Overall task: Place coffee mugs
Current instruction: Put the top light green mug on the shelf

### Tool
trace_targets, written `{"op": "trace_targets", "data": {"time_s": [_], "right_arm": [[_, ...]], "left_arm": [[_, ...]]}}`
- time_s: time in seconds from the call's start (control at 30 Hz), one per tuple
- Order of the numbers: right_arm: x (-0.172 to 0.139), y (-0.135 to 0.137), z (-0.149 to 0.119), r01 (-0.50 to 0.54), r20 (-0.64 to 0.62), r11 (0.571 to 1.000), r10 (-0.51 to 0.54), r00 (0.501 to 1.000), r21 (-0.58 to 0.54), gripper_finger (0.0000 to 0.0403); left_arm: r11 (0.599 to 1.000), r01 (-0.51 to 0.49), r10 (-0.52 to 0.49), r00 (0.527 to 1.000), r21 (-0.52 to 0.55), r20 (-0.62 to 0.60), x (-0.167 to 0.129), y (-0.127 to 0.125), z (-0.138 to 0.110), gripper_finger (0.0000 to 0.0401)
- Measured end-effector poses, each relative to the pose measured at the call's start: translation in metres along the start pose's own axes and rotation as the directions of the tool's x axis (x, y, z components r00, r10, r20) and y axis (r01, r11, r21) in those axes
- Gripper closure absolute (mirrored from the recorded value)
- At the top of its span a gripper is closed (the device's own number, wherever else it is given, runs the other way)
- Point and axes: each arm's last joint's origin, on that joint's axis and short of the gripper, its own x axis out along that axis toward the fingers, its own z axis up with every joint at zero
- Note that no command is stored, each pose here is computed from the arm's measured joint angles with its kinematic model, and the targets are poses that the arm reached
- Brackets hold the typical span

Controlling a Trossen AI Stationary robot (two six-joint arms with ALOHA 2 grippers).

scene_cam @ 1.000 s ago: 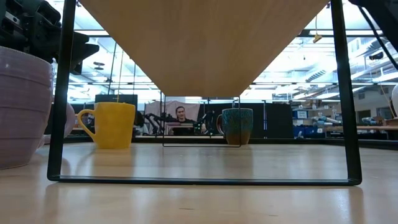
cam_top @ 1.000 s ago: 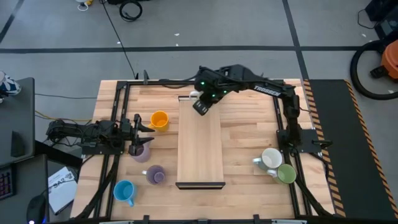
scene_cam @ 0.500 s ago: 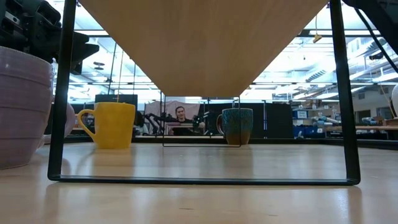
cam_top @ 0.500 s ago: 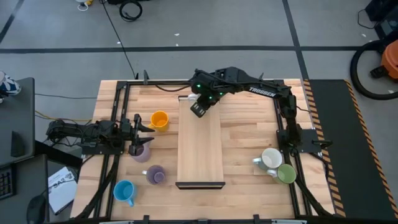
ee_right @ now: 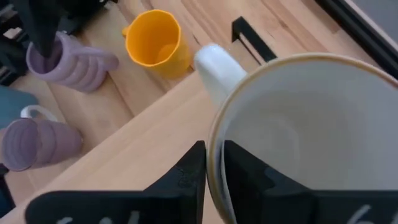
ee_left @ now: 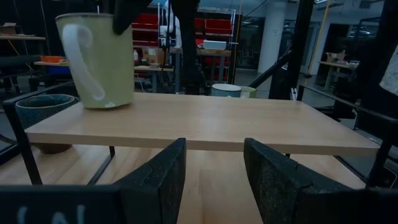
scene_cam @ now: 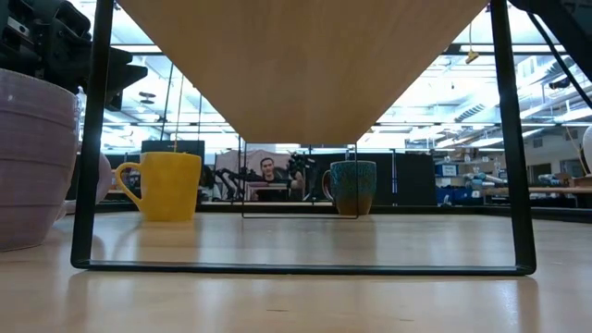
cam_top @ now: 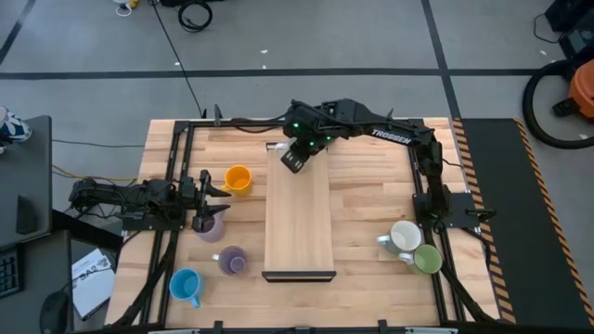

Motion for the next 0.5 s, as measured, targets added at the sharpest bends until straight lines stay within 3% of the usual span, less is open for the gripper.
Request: {"op": "trace_targets", "data": {"time_s": [0.17,0.5], "right_arm": [[-0.0002,0.0004,0.0012,-0.061,-0.016,0.998,0.061,0.998,0.004,0.0310],[0.0000,0.0008,0.0012,-0.070,-0.019,0.998,0.070,0.997,0.004,0.0255]], "left_arm": [[1.000,0.000,0.000,1.000,0.000,0.000,0.0000,0.0000,0.0000,0.0232],[1.000,0.000,0.000,1.000,-0.001,0.000,0.0000,0.0000,-0.0001,0.0232]]}}
